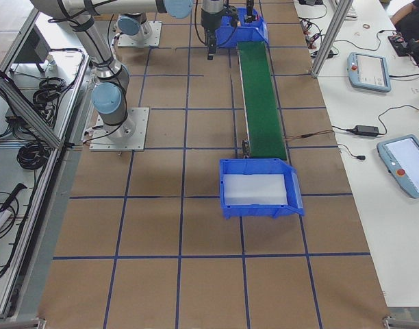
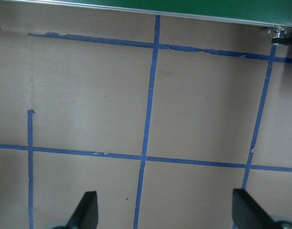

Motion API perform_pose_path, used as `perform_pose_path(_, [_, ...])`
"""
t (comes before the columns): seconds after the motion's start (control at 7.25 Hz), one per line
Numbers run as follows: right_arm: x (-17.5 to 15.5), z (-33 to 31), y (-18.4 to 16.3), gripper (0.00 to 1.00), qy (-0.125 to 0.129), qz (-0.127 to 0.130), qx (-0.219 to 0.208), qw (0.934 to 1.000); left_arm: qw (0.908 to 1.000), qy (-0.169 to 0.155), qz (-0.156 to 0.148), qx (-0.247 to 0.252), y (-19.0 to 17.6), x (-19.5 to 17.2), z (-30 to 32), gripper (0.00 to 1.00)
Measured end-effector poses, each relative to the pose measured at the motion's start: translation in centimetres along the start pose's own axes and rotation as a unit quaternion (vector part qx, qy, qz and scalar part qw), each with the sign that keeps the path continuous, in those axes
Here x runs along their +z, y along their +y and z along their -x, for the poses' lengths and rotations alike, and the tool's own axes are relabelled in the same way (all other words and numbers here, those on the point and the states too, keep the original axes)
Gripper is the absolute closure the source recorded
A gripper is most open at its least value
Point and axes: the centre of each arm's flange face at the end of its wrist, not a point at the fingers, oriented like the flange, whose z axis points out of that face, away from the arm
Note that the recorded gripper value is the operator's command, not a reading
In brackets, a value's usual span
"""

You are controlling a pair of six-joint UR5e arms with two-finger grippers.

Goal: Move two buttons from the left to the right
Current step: 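Lift the red button and carry it onto the near end of the conveyor, then open the left gripper to release the red button on the belt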

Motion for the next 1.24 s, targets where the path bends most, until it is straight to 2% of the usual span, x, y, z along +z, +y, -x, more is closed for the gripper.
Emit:
perform_pose_path(0.14, [0.0,0.0,0.0,0.00,0.000,0.000,0.000,1.0000,0.9988,0.003,0.004,0.048,-0.3,1.3,-0.8,0.76])
perform_pose_path(0.28, [0.0,0.0,0.0,0.00,0.000,0.000,0.000,1.0000,0.9979,0.005,0.006,0.065,-0.7,2.9,-1.6,0.75])
perform_pose_path(0.69, [0.0,0.0,0.0,0.00,0.000,0.000,0.000,1.0000,0.9996,0.005,0.028,-0.003,-1.4,8.3,-1.8,0.71])
perform_pose_path(0.83, [0.0,0.0,0.0,0.00,0.000,0.000,0.000,1.0000,0.9995,0.005,0.027,-0.015,-1.5,9.4,-1.8,0.59])
perform_pose_path(0.97, [0.0,0.0,0.0,0.00,0.000,0.000,0.000,1.0000,0.9996,0.006,0.020,-0.019,-1.6,9.9,-1.8,0.05])
perform_pose_path(1.1, [0.0,0.0,0.0,0.00,0.001,0.001,0.000,1.0000,0.9996,0.008,0.017,-0.022,-1.7,10.2,-1.8,0.00])
perform_pose_path(1.24, [0.0,0.0,0.0,0.00,0.001,0.000,0.000,1.0000,0.9991,0.018,0.016,-0.036,-1.6,10.3,-2.1,0.00])
